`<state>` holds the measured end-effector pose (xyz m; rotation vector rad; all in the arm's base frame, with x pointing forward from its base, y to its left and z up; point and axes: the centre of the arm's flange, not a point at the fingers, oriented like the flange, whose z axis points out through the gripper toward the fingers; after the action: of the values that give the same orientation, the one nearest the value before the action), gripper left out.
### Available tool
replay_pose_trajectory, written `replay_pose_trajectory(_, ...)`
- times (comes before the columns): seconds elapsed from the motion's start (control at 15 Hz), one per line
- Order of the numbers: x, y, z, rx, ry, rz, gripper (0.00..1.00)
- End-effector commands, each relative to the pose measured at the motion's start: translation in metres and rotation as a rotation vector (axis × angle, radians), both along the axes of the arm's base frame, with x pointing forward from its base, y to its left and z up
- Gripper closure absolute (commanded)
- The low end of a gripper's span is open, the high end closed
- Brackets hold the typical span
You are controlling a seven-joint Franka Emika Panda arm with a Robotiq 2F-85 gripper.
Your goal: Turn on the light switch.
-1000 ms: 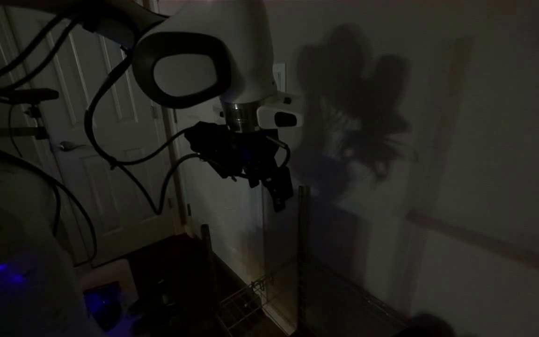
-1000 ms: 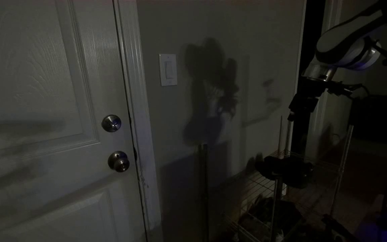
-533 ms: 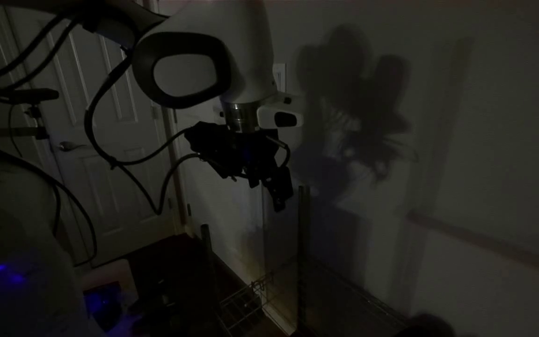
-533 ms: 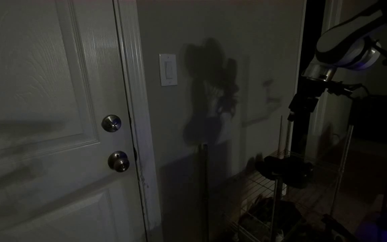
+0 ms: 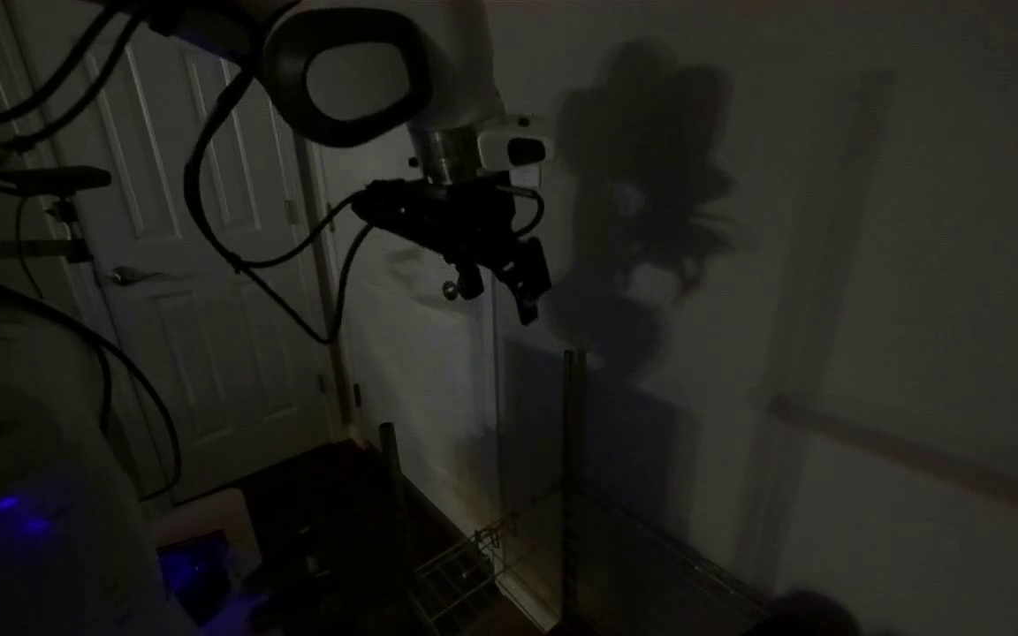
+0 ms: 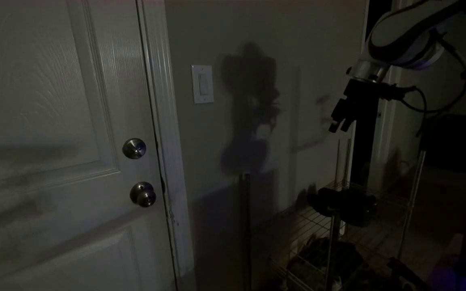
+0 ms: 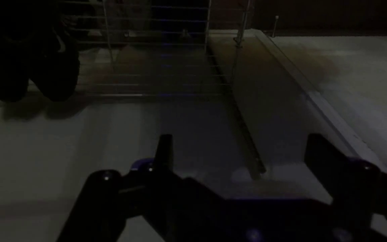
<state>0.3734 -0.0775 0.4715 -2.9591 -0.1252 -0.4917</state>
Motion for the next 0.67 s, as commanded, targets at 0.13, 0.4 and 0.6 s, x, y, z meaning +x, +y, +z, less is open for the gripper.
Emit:
replay_pose_trajectory(0.13, 0.005, 0.081, 0.049, -0.033, -0.130, 0.196, 0.00)
replay_pose_trajectory(0.4, -0.005, 0.135, 0.071, -0.059, -0.208, 0.341, 0.00)
replay_pose_trajectory(0.6, -0.007, 0.147, 0.074, -0.081, -0.196, 0.345, 0.00)
